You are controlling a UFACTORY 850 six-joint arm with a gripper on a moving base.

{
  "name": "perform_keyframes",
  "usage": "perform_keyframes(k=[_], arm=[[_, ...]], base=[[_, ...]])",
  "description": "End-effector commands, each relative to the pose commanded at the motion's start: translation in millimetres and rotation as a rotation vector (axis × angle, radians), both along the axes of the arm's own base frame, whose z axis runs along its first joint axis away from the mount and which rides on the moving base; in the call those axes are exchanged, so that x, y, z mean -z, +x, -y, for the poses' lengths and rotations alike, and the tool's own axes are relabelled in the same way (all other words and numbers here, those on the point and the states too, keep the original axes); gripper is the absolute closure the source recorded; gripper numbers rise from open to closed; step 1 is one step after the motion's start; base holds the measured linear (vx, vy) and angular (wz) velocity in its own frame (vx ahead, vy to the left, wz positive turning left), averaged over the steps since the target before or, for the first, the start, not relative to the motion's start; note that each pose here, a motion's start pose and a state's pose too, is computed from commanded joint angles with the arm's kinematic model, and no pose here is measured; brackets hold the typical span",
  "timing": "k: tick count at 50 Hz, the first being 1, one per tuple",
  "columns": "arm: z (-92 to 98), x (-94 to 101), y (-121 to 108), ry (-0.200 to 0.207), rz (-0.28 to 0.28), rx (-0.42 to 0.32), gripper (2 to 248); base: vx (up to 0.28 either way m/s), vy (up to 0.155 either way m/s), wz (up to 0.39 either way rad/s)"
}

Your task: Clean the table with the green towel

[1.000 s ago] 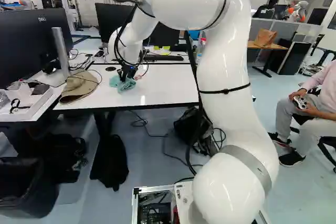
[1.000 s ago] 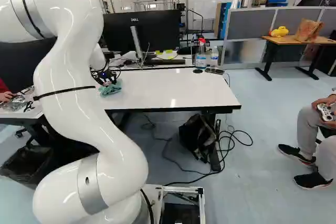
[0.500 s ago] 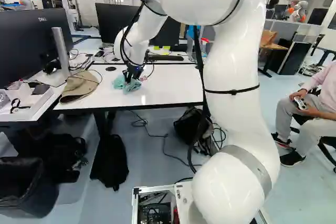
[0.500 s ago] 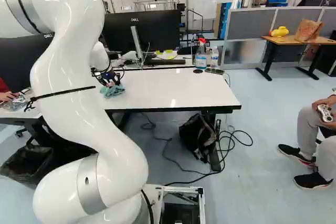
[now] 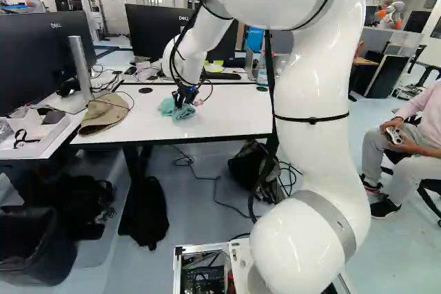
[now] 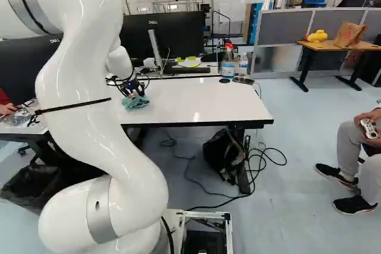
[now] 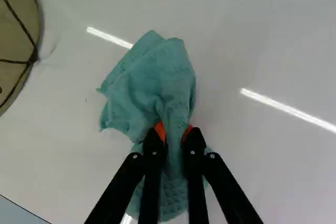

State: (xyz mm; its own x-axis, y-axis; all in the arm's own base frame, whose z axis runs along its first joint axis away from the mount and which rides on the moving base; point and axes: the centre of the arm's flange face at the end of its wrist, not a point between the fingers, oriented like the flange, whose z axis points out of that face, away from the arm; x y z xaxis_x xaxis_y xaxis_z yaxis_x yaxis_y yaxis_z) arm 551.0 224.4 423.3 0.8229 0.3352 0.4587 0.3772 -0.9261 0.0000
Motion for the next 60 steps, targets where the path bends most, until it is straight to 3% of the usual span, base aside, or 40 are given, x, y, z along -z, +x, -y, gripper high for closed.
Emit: perform_keyframes(k=[30,60], arm=[[44.2,1.1,35,0.004,0.012,0.088,199],[35.3,4.9,89,0.019,0.054,0.099,199]], base=[[0.000,0.000,0.000],[0.000,0.000,0.000]])
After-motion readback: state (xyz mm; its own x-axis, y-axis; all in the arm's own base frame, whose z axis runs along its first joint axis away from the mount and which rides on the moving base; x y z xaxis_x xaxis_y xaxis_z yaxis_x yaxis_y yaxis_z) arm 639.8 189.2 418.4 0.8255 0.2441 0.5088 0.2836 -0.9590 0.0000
